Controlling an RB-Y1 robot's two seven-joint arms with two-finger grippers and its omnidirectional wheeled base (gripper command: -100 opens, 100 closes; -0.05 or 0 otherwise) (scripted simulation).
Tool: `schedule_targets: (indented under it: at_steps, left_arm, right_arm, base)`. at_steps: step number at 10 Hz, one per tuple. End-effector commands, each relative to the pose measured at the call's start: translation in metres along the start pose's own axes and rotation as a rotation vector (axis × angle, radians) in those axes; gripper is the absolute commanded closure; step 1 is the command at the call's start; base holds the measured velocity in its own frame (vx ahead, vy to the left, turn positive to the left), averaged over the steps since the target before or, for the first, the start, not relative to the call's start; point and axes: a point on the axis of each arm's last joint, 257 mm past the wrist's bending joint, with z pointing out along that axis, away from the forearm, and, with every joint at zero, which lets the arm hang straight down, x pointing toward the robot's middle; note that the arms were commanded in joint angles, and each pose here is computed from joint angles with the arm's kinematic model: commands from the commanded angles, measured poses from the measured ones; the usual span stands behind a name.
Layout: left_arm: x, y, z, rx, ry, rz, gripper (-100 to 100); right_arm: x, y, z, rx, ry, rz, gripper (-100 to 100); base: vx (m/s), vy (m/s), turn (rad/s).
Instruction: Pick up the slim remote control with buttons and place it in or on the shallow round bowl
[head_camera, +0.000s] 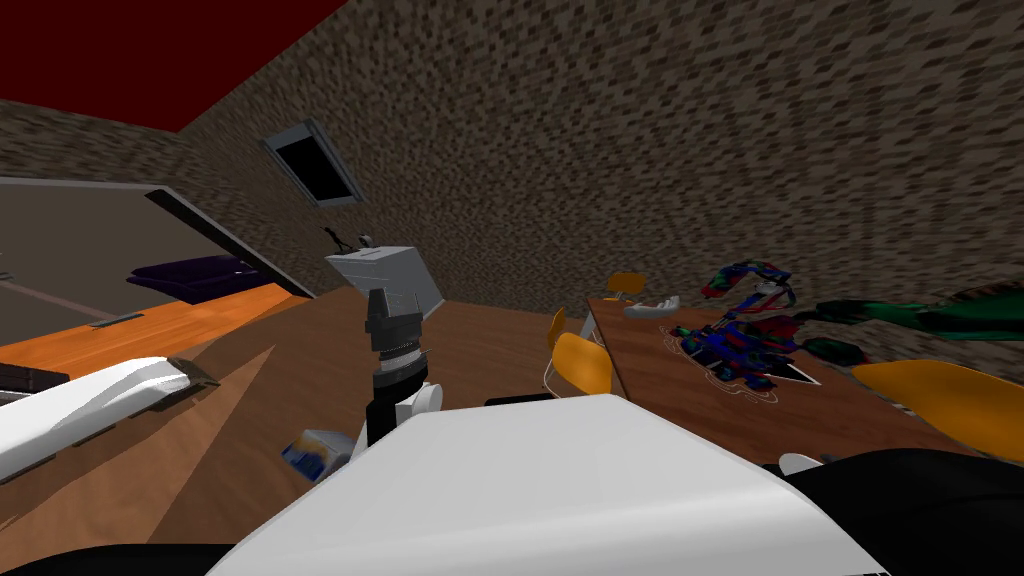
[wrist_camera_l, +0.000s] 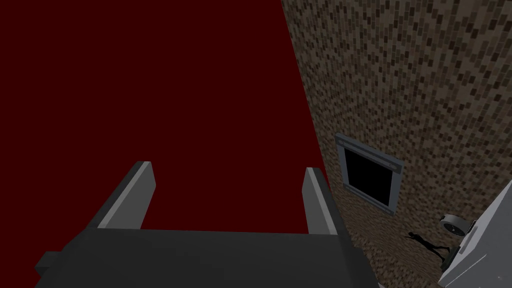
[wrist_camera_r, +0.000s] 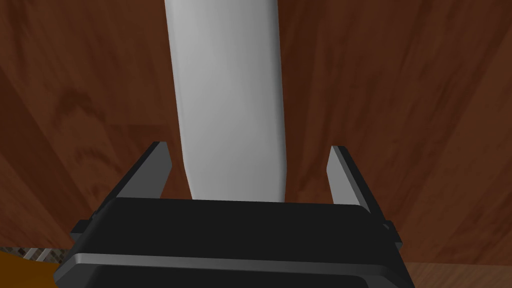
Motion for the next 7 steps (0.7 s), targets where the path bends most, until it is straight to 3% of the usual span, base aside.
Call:
schedule_targets:
  at_steps: [1,6,7]
  left_arm:
    - [0.000,0.000,0.000,0.000,0.000,0.000,0]
    - [0.000,0.000,0.000,0.000,0.000,0.000,0]
    - [0.000,0.000,0.000,0.000,0.000,0.000,0]
  right_arm:
    - [-0.008,-0.002,0.001,0.007,-0.008,-0.016,-100]
    - [-0.025,-0.005,0.002,0.021,-0.010,-0.052,-100]
    - [-0.026,-0.005,0.002,0.023,-0.011,-0.050,100]
  base:
    - [0.031,-0.032,-0.062]
    - [0.029,-0.027,-0.072]
    - [0.000,0.000,0.000]
